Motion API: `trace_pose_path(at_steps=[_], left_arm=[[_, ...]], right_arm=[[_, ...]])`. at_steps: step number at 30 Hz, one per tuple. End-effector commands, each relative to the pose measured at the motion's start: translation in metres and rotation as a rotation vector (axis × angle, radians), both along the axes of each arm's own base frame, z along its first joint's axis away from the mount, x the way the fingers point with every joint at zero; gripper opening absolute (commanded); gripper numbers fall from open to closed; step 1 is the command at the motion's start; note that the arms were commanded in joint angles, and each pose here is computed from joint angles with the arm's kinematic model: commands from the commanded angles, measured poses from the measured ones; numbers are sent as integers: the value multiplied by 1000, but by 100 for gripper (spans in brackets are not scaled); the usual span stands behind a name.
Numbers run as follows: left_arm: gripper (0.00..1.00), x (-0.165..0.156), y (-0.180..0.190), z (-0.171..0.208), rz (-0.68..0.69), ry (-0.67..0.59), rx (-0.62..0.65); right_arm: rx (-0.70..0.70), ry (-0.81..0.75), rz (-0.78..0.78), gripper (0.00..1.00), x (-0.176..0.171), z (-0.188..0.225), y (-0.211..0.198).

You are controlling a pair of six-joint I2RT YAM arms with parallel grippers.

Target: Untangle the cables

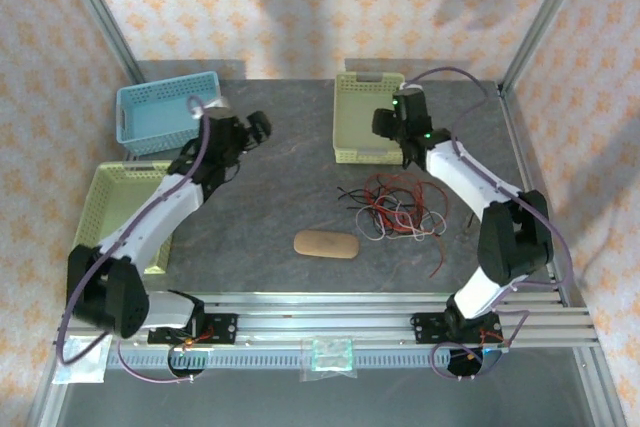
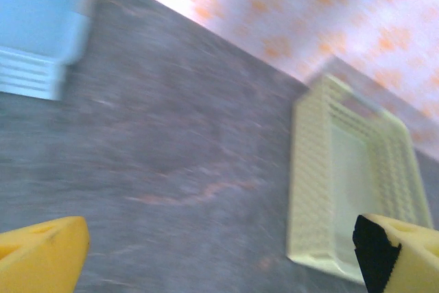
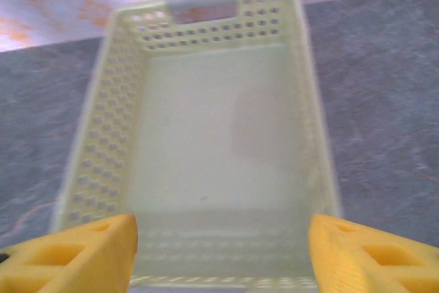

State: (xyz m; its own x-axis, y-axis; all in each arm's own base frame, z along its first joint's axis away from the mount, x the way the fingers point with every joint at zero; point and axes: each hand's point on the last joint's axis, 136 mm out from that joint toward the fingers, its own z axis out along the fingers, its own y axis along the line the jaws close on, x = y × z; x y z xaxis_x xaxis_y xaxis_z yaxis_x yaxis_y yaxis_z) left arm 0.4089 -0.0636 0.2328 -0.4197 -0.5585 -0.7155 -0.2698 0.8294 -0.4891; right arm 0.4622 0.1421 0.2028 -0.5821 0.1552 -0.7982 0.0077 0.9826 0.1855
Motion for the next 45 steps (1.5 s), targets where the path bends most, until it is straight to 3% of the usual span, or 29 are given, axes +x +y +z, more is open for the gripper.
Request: trace_pose_path(at_steps=[1, 12, 18, 22, 31, 45], left_arm=[[99, -27, 57, -13, 191, 52, 21], [100, -59, 164, -25, 472, 131, -58], [100, -58, 201, -37, 549, 213, -62], [100, -56, 216, -61, 569, 320, -85], [99, 9, 217, -42, 494, 201, -211], [95, 46, 223, -95, 770, 391, -339]], right_arm=[[58, -38, -37, 67, -9, 8, 19], [224, -106, 150, 67, -42, 46, 141], [212, -103, 207, 68, -50, 51, 171], [218, -103, 217, 68, -54, 53, 173], [198, -96, 145, 68, -62, 48, 152], [181, -178, -73, 67, -81, 78, 87]])
